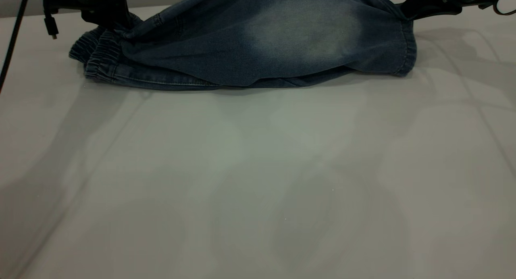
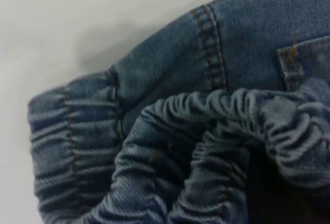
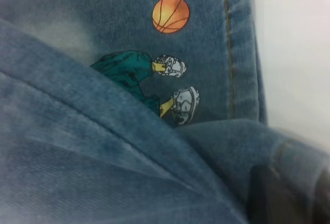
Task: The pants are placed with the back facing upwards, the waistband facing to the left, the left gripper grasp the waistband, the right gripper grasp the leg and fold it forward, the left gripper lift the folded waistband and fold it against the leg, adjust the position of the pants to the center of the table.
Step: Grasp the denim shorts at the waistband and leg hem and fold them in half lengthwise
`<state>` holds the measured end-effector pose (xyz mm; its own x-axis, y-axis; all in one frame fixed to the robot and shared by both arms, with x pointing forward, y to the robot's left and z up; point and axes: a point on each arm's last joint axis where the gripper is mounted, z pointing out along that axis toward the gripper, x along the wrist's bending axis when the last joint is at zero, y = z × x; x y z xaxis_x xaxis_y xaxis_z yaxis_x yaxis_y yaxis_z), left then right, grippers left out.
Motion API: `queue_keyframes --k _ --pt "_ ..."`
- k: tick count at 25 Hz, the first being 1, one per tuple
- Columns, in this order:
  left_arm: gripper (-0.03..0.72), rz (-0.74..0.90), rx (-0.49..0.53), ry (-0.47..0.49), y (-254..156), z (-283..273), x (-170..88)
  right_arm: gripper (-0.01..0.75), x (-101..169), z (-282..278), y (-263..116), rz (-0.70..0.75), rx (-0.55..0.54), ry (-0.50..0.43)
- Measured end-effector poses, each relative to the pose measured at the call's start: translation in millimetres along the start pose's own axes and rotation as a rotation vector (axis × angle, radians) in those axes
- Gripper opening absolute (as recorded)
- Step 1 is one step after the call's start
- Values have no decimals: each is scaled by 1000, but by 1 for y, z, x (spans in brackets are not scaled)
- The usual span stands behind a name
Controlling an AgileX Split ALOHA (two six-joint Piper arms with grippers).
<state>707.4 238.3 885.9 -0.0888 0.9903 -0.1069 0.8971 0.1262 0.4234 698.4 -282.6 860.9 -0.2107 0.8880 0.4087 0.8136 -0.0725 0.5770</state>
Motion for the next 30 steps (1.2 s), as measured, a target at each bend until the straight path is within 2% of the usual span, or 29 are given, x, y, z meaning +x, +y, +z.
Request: queue_keyframes --k 4,6,8,10,12,16,22,30 --pt "143 52 -13 2 1 0 0 259 0 0 1 -5 -1 -2" --pt "169 61 -17 2 2 0 1 354 -1 0 1 -5 -3 -7" --pt "227 67 -26 0 2 0 0 443 -1 0 1 -5 -4 -10" --pt "300 67 -35 -2 3 0 0 495 -2 0 2 -2 -9 -19" --pt "377 67 -40 -3 4 0 0 516 -2 0 2 3 -13 -25" --pt "474 66 -42 -4 4 -2 0 520 -2 0 3 16 -21 -24" --pt "497 103 5 36 16 -14 0 520 3 -6 7 14 -31 2" --pt "498 175 107 189 47 -59 5 520 26 -25 22 -31 -57 73"
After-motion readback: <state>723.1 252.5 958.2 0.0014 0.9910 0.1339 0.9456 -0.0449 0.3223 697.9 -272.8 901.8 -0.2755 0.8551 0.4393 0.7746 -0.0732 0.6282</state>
